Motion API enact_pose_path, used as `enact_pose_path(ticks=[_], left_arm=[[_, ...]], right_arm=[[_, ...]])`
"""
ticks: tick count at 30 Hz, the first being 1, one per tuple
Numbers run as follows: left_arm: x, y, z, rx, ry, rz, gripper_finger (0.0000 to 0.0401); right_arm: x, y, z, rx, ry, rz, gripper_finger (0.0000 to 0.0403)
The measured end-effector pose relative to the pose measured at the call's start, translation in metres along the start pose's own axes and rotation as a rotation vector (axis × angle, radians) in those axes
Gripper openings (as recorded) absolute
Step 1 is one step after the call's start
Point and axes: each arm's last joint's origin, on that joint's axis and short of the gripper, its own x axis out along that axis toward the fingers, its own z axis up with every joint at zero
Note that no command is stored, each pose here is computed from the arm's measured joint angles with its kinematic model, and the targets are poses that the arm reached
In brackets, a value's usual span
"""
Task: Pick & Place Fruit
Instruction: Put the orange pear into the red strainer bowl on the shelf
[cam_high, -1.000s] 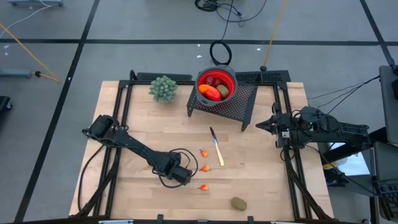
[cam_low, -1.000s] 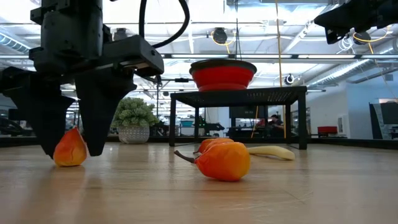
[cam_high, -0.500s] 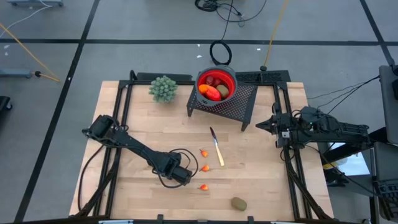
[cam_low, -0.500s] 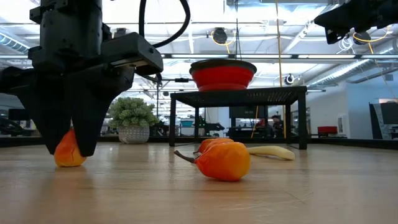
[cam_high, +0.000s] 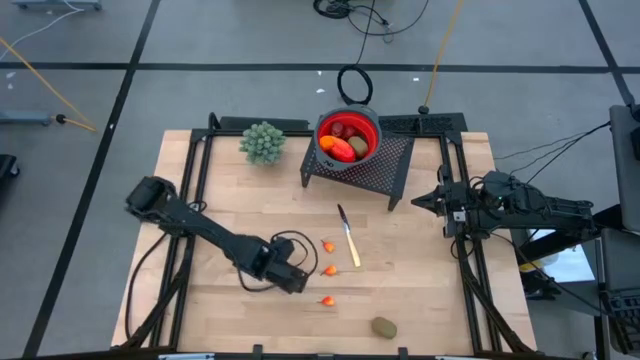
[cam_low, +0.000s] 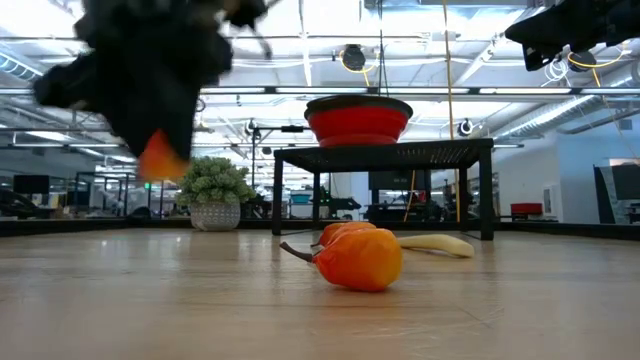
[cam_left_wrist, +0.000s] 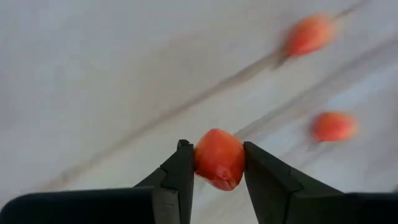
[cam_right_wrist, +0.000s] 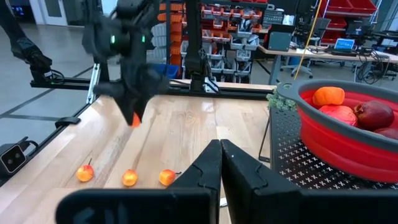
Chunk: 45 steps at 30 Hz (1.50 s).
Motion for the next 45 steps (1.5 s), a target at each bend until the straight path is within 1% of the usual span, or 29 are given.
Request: enact_pose_path(ticks=[4,7,11,20,24,30,37,41,45], left_arm=[[-0.029,-0.010,0.003,0.229,-0.188,-0.161,0.0119],[-0.046,-0.019,0.002,0.413,-0.337,-0.256,0.0119],[-0.064,-0.032,-0.001,0.586,-0.489,-0.373,0.0120],[-0.105,-0.061,0.002,0.765,-0.784,-0.705,0.0120],[-0.125,-0.067,0.003,0.859,-0.896,-0.856,0.0120],[-0.144,-0.072,0.001,0.976,-1.034,-1.035,0.0120],[-0.157,-0.074,-0.002,1.100,-1.133,-1.197,0.0120],[-0.160,-0.074,-0.003,1.141,-1.163,-1.238,0.0120],[-0.160,-0.074,-0.003,1.144,-1.160,-1.242,0.0120]], right_arm=[[0.000,0.000,0.000,0.001,0.000,0.000,0.0004],[0.000,0.000,0.000,0.002,0.000,0.000,0.0004],[0.000,0.000,0.000,0.002,0.000,0.000,0.0004],[0.000,0.000,0.000,0.001,0.001,0.001,0.0004],[0.000,0.000,0.000,0.002,0.000,0.000,0.0004],[0.000,0.000,0.000,0.001,0.001,0.000,0.0004],[0.000,0.000,0.000,0.000,0.000,0.000,0.0004],[0.000,0.000,0.000,-0.001,0.000,0.000,0.0004],[0.000,0.000,0.000,-0.001,0.000,0.000,0.0004]])
